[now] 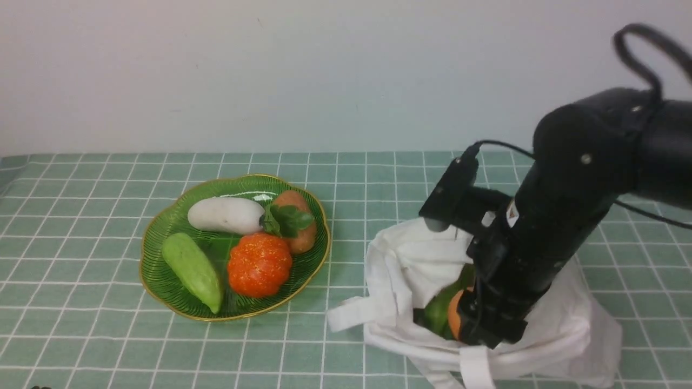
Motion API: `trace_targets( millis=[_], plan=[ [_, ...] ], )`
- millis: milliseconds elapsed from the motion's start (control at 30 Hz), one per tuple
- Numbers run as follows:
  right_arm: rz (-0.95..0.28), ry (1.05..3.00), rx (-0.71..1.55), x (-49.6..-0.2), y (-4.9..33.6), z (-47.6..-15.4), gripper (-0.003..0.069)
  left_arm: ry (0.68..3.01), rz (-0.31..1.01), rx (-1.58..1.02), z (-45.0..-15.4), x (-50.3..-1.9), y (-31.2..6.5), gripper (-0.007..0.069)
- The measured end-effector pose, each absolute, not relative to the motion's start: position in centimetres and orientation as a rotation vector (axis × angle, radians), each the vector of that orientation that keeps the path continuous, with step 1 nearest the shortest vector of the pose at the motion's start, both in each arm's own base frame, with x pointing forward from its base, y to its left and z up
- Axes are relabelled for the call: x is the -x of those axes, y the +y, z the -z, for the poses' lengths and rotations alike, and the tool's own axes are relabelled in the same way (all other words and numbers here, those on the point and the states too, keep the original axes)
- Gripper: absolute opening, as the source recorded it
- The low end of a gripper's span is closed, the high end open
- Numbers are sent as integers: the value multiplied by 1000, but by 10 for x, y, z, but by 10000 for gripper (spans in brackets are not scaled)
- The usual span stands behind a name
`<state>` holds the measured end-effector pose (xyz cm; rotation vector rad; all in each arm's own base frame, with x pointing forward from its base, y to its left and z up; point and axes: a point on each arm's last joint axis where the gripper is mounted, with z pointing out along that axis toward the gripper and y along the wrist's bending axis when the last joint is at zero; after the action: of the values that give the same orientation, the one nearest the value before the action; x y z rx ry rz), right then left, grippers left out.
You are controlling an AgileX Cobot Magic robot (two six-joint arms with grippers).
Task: Take vegetables from cloth bag on blue coffee tablecloth place on plate.
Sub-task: 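Take the potato out of the bag and place it in the dish with the right gripper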
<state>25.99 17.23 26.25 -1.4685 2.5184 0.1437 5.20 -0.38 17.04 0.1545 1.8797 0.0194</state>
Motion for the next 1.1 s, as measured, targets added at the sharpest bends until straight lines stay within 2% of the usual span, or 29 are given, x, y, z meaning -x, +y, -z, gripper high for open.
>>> trace_targets(
  millis=[67,233,333,400,533,600,700,900,1033,1100],
  plan=[
    [-132,2478,1448,-256,169,-275,491,1880,-19,-154,-170,-52,-4,-8],
    [-33,2441,1382,-260,164,-282,491,1880,-19,-154,-170,-52,-4,-8],
    [55,2451,1322,-269,161,-277,491,1880,-19,-154,-170,-52,-4,-8],
    [162,2492,1246,-282,154,-266,491,1880,-19,-154,-170,-52,-4,-8],
    [296,2582,1003,-308,135,-248,491,1880,-19,-154,-170,-52,-4,-8],
    [297,2577,942,-311,132,-249,491,1880,-19,-154,-170,-52,-4,-8],
    [235,2519,904,-308,135,-262,491,1880,-19,-154,-170,-52,-4,-8],
    [95,2331,805,-286,137,-315,491,1880,-19,-154,-170,-52,-4,-8],
    [60,2269,726,-279,133,-343,491,1880,-19,-154,-170,-52,-4,-8],
    [52,2273,704,-279,133,-345,491,1880,-19,-154,-170,-52,-4,-8]
  ],
)
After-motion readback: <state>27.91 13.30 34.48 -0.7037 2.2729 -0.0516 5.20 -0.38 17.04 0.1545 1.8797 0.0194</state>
